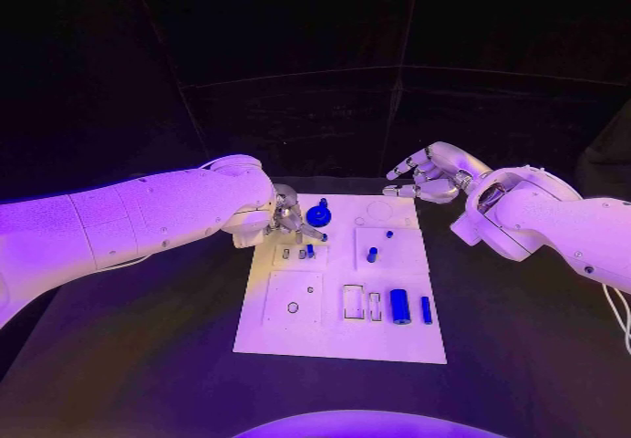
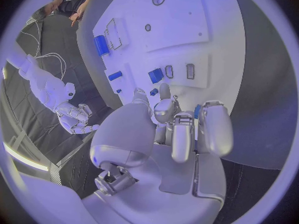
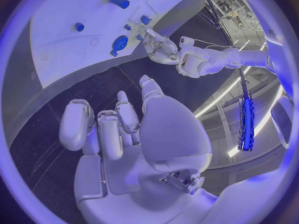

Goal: Assemble the parts on the task board

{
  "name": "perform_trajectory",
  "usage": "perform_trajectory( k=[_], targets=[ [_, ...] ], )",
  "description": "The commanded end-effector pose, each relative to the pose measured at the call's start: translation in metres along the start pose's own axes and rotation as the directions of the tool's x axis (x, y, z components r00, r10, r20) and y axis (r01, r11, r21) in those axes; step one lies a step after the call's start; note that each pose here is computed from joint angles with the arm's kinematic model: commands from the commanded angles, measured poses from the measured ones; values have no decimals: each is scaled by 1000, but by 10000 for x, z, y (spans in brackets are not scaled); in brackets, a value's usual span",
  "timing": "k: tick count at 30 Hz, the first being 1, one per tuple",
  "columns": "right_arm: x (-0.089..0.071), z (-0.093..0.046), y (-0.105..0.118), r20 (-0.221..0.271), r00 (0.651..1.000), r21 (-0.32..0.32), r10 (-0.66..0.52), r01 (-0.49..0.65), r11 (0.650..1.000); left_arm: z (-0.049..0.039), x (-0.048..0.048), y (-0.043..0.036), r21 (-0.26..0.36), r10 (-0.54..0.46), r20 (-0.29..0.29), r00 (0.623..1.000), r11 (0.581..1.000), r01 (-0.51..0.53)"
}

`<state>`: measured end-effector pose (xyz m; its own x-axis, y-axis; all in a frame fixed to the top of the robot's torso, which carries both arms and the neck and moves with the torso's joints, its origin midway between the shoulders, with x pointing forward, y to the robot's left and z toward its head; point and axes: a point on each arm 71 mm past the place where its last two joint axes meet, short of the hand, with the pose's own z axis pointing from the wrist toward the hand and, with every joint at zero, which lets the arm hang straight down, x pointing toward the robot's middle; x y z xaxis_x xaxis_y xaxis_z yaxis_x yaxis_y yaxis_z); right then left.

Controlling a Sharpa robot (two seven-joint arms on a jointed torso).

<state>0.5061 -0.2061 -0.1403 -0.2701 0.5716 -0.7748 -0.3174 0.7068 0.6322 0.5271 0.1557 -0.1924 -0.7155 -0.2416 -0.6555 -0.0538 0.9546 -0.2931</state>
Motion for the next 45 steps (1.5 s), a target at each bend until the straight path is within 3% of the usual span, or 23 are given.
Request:
perform_trajectory(
  k=[1, 18, 45],
  targets=[
    [2, 8, 13, -10, 1000, -2, -11, 11, 1000, 18, 14, -26, -18, 35, -21, 999, 999, -36],
    [12, 21, 22, -12, 1000, -2, -15, 15, 1000, 66, 39, -101, -30, 59, -43, 997, 998, -60],
    [23, 39, 19, -20, 1000, 1, -19, 19, 1000, 126, 74, -112, -50, 85, -80, 993, 995, -90]
  ],
)
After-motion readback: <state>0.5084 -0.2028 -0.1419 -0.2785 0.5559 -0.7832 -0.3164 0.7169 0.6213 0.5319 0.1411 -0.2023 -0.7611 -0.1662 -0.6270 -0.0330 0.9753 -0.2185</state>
